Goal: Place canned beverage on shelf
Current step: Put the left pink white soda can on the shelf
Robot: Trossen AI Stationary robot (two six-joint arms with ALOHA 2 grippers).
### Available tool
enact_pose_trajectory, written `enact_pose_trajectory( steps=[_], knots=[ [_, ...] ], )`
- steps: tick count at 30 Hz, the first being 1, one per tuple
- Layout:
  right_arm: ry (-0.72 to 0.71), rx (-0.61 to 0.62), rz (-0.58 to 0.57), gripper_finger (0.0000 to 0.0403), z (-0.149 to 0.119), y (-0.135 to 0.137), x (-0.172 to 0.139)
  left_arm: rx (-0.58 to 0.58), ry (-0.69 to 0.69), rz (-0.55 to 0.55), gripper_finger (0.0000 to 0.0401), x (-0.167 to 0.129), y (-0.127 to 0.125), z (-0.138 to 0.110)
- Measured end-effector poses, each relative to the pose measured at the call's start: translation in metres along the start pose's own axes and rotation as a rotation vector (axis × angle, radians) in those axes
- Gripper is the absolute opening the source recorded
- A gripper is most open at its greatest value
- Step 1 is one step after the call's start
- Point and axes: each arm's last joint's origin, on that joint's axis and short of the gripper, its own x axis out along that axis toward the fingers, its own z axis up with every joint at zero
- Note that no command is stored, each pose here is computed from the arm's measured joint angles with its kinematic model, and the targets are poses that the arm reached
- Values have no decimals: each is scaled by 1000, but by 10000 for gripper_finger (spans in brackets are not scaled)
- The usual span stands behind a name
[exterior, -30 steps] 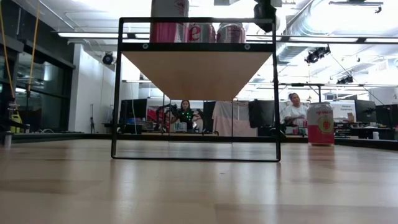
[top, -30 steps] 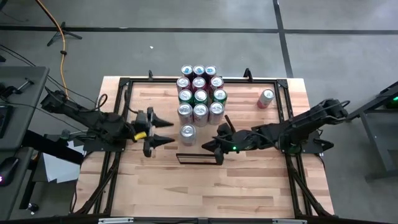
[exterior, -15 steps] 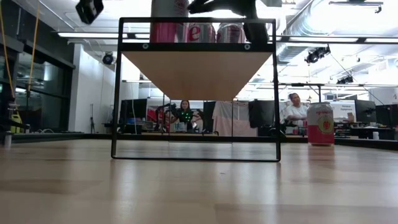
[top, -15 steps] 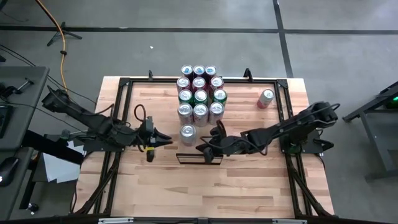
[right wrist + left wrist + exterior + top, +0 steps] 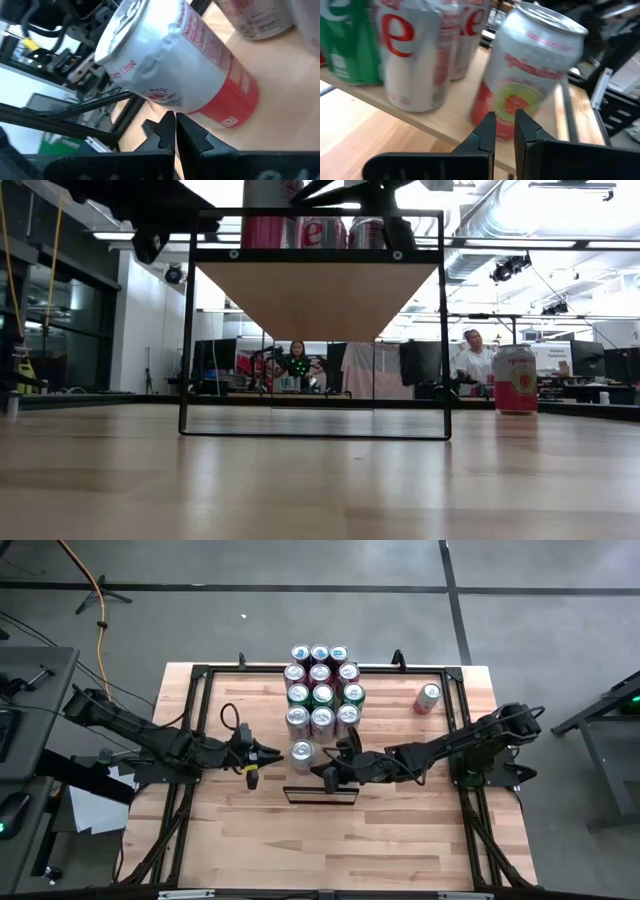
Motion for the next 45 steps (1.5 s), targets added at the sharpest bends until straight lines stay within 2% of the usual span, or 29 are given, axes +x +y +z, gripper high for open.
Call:
enact_pose_trajectory(
  steps=[6,23,33,45],
  knots=[
    [34,47,31,0,3,0,2,0,-5,14,0,5,7,4],
    [-22,123,47,0,16,-2,5,71,26,34,0,9,16,5],
    [-47,130,33,0,22,-5,7,172,29,44,0,9,17,5],
    [-109,142,1,0,25,-7,8,187,21,35,0,9,16,6]
  ],
)
